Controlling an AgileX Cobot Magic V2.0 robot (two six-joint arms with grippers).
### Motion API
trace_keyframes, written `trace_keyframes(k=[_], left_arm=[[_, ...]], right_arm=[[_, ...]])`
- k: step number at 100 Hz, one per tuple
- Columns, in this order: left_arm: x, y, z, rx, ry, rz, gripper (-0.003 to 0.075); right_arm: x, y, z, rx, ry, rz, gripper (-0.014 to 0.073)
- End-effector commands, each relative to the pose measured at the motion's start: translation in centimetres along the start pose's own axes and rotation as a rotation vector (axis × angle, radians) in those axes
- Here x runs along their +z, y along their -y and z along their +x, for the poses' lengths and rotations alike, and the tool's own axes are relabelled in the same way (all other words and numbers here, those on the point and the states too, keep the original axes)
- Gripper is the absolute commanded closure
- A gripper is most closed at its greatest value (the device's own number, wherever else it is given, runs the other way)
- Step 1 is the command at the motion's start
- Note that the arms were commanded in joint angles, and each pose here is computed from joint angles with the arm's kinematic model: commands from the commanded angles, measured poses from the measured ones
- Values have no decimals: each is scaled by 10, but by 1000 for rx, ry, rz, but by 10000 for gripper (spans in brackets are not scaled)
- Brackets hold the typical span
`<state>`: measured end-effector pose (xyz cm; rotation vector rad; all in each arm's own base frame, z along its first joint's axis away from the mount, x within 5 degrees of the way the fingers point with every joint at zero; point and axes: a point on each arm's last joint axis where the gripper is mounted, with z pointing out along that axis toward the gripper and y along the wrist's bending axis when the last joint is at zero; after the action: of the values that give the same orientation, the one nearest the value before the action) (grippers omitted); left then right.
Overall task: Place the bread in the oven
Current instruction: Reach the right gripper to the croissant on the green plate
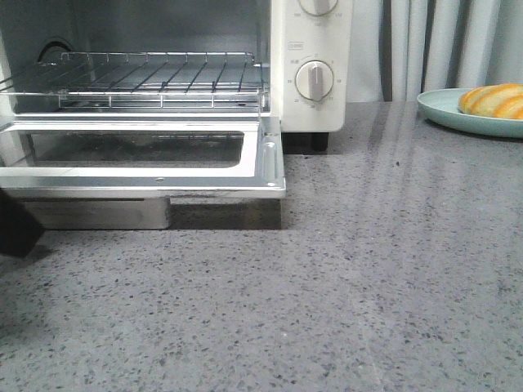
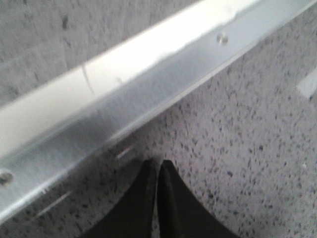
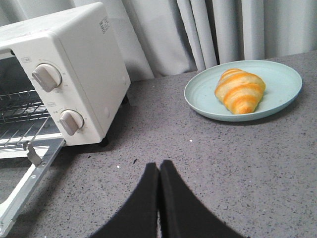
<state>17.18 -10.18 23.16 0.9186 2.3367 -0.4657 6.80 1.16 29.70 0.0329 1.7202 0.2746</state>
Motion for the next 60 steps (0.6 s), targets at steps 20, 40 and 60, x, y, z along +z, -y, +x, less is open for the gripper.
trace_keyframes(k=[20, 40, 60], left_arm=[[-36, 14, -14, -43, 203, 12, 742], [-90, 38, -9, 5, 439, 13, 742], [-135, 58, 8, 94, 638, -26, 742]], right_arm=[[-3, -6, -30, -18, 124, -22, 664], [22, -11, -71, -96, 13, 30, 663], [98, -19, -120, -102, -177, 76, 499]])
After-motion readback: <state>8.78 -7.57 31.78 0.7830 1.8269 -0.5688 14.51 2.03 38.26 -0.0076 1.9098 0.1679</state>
